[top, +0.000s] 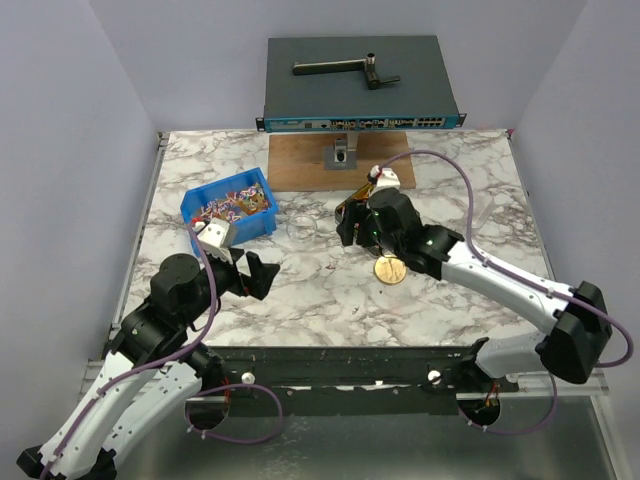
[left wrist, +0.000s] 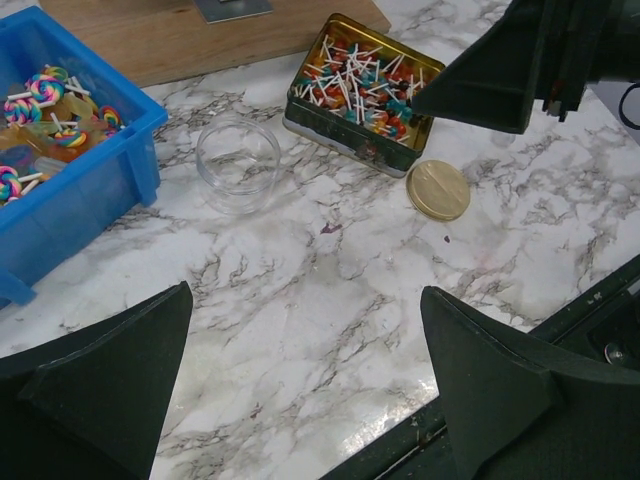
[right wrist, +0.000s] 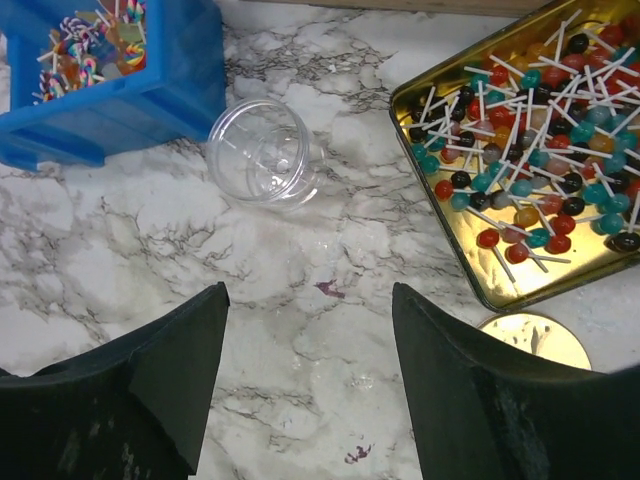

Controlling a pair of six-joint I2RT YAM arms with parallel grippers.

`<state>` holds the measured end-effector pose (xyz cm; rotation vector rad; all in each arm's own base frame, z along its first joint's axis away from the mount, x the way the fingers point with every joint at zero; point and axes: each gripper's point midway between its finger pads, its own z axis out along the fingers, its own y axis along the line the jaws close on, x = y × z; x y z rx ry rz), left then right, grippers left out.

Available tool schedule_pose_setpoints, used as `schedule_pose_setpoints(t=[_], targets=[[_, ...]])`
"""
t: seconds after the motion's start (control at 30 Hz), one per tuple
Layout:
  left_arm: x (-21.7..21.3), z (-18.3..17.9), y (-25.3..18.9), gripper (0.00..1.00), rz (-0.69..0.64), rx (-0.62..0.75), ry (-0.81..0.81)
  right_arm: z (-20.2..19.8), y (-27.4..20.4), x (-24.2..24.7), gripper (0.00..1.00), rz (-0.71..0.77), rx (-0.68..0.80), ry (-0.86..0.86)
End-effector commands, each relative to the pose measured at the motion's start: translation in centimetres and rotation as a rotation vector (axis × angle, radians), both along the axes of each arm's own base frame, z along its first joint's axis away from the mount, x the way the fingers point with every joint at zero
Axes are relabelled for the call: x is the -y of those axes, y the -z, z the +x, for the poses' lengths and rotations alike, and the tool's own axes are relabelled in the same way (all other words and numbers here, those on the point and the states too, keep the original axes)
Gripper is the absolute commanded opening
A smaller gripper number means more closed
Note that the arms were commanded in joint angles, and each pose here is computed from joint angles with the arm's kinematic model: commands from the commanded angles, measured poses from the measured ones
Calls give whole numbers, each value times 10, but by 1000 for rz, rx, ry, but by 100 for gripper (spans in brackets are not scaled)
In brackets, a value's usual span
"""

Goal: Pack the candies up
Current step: Pick up the packing bottle from the center of the board.

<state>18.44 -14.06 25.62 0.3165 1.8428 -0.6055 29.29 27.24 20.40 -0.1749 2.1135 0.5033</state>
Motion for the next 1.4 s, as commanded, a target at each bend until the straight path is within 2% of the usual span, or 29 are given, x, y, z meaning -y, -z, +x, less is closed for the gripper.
schedule_pose_setpoints(t=[0.0,0.3,0.43,0.83,1.37], targets=[[-10,4,8,99,39,-20,-52,10,10,-22,69,-34,-36,-46],[-9,0,6,99,35,-12,-33,39,37,-54,62,-118,-102,-60],[-9,0,6,99,38,-10,-30,52,47,-65,54,-159,-117,-61],[-8,-3,3,99,25,1,-12,81,91,-80,47,-293,-172,-35],[-6,-5,3,99,23,-2,-1,94,131,-90,37,-366,-222,-22]])
